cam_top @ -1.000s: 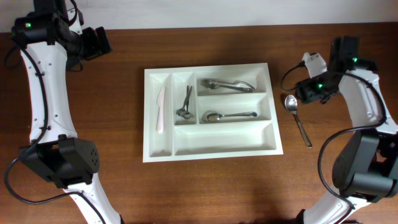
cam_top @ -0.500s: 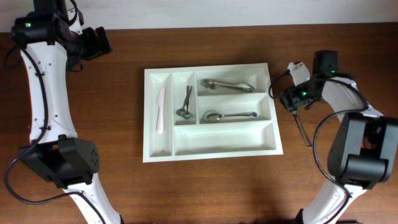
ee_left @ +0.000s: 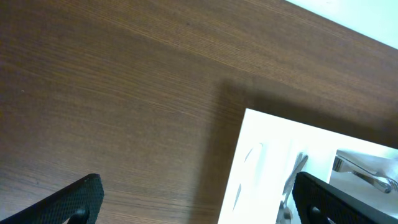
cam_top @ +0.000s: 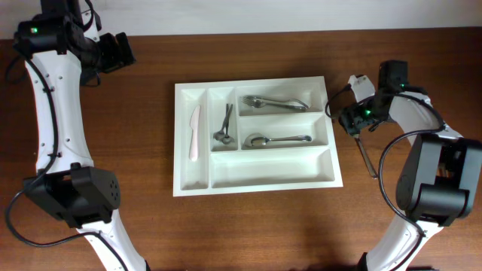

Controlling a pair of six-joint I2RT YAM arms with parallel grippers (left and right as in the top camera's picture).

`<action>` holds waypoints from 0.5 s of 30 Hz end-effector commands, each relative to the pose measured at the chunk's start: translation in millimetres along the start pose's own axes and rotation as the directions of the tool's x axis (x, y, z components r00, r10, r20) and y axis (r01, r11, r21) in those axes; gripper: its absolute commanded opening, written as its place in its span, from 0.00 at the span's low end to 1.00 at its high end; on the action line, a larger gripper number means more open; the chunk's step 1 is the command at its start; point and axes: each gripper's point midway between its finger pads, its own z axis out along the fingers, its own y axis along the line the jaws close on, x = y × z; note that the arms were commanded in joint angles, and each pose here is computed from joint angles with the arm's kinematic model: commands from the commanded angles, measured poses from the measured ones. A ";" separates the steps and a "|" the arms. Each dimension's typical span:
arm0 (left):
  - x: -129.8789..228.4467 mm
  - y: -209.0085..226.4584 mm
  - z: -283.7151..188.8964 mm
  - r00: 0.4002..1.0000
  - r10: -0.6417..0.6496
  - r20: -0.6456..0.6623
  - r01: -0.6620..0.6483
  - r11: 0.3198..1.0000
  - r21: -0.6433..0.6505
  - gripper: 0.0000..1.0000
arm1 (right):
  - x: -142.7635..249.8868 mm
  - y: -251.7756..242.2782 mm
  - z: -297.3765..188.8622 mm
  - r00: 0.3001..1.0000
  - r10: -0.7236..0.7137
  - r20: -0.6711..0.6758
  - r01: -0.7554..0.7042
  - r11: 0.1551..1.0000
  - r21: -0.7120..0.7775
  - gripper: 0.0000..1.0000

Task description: Pack container

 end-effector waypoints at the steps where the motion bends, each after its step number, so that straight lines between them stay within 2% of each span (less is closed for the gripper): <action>1: -3.4 0.0 -5.4 1.000 0.007 0.017 -0.007 1.000 -0.001 0.99 | -17.4 -20.6 -22.6 0.995 0.084 0.055 -0.086 0.996 0.032 0.85; 7: -3.4 0.0 -5.4 1.000 0.007 0.017 -0.007 1.000 -0.001 0.99 | 10.8 -32.9 -24.3 0.995 0.094 -0.030 -0.093 0.994 0.049 0.84; 15: -3.4 0.0 -5.4 1.000 0.007 0.017 -0.007 1.000 -0.001 0.99 | 8.8 -28.6 -23.2 0.996 0.089 -0.027 -0.088 0.995 0.037 0.84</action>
